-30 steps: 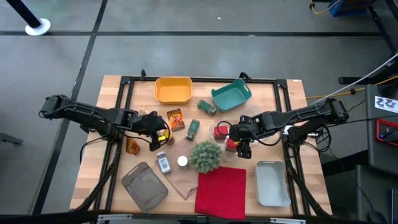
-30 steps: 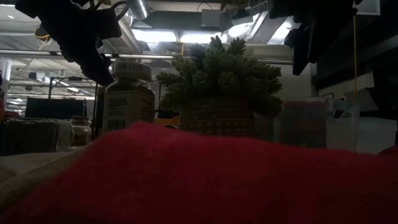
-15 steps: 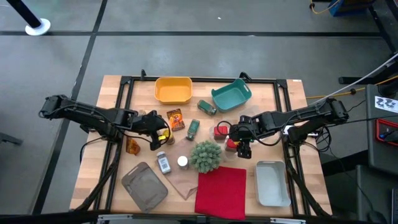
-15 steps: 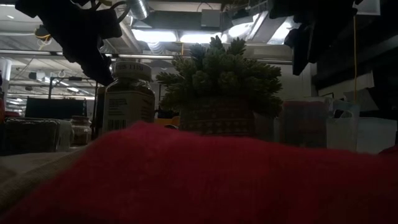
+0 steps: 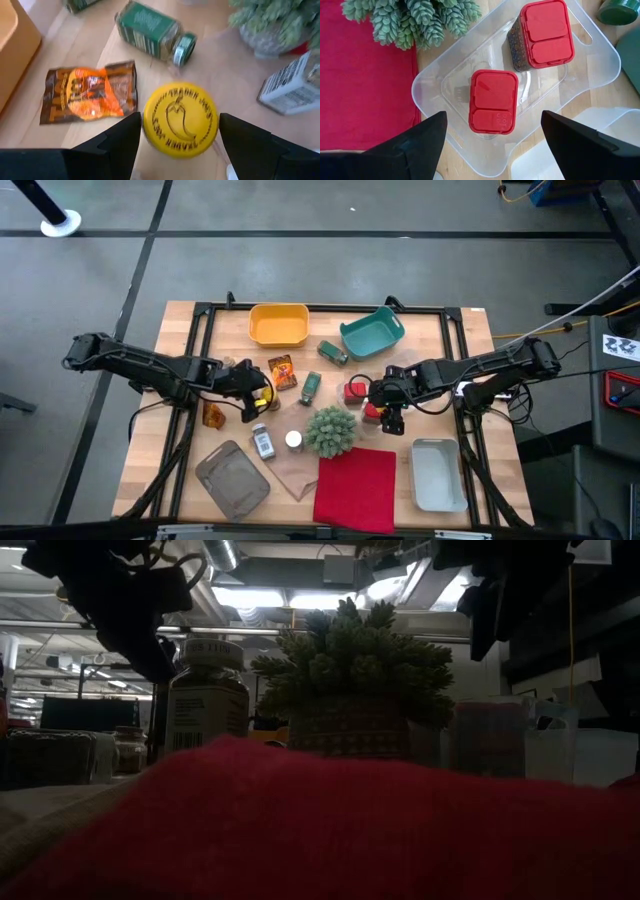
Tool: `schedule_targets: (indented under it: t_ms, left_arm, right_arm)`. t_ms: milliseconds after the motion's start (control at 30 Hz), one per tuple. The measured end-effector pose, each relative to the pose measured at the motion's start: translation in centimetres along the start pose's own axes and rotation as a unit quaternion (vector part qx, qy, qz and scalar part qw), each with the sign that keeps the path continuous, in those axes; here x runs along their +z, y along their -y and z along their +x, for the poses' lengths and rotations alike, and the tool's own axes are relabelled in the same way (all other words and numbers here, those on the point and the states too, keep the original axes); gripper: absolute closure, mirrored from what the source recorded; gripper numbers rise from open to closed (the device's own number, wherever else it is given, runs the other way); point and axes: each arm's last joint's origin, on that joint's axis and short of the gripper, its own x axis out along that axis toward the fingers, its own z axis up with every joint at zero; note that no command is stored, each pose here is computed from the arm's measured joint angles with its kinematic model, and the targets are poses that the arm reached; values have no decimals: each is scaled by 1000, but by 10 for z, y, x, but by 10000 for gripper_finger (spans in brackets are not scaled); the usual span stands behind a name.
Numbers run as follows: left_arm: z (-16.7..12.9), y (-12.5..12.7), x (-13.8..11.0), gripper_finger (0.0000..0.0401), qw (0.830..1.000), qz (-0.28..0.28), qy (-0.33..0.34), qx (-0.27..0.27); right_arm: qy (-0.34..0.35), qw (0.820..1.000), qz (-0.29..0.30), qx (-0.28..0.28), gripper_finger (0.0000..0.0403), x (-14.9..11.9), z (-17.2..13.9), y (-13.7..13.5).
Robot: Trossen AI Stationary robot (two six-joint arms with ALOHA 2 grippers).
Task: Sort spices by type
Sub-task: Put the yellow seasoning bottle into the yellow bin
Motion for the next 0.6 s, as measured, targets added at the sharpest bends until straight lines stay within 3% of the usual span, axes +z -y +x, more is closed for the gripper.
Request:
schedule_targets:
  t_ms: [600]
  left_arm:
    - [1,0,0,148,1000,-1,-2,1]
  right_arm:
    - [0,1000,0,0,79,0,0,0]
